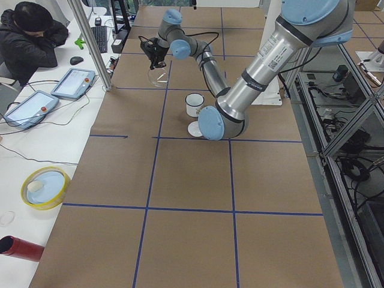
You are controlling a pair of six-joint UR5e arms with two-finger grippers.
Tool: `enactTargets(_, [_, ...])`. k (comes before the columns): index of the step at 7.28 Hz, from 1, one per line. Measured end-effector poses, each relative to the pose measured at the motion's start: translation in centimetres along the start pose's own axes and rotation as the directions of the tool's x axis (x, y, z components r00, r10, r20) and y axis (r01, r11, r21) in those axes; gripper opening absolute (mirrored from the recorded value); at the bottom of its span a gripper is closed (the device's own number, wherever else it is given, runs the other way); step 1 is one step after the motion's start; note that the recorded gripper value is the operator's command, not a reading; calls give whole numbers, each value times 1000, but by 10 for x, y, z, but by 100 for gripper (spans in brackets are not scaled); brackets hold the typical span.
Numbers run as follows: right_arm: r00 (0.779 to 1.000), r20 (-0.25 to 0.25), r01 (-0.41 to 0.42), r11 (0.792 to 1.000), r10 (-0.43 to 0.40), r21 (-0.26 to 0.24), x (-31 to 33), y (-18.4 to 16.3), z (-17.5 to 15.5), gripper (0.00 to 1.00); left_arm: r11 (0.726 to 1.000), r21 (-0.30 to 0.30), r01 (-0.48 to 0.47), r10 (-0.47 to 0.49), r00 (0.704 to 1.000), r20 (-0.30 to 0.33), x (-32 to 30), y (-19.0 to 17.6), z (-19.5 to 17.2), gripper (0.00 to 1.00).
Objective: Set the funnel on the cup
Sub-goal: 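Carry the funnel over the open mug with the left gripper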
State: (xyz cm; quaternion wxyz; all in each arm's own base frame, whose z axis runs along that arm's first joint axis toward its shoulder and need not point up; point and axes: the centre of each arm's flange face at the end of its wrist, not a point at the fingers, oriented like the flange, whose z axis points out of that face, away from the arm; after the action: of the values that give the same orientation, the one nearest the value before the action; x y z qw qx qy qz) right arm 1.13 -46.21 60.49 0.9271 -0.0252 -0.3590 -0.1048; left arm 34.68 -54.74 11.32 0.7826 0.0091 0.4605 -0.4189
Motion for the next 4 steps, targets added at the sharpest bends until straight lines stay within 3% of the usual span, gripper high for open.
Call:
enactTargets(2, [1000, 0, 0, 1000, 0, 0, 0, 0, 0, 100, 993, -65, -98, 111, 966, 231, -7, 48, -20, 0])
enactTargets(4, [1000, 0, 0, 1000, 0, 0, 0, 0, 0, 100, 970, -149, -193, 237, 895, 378, -25, 98, 13, 0])
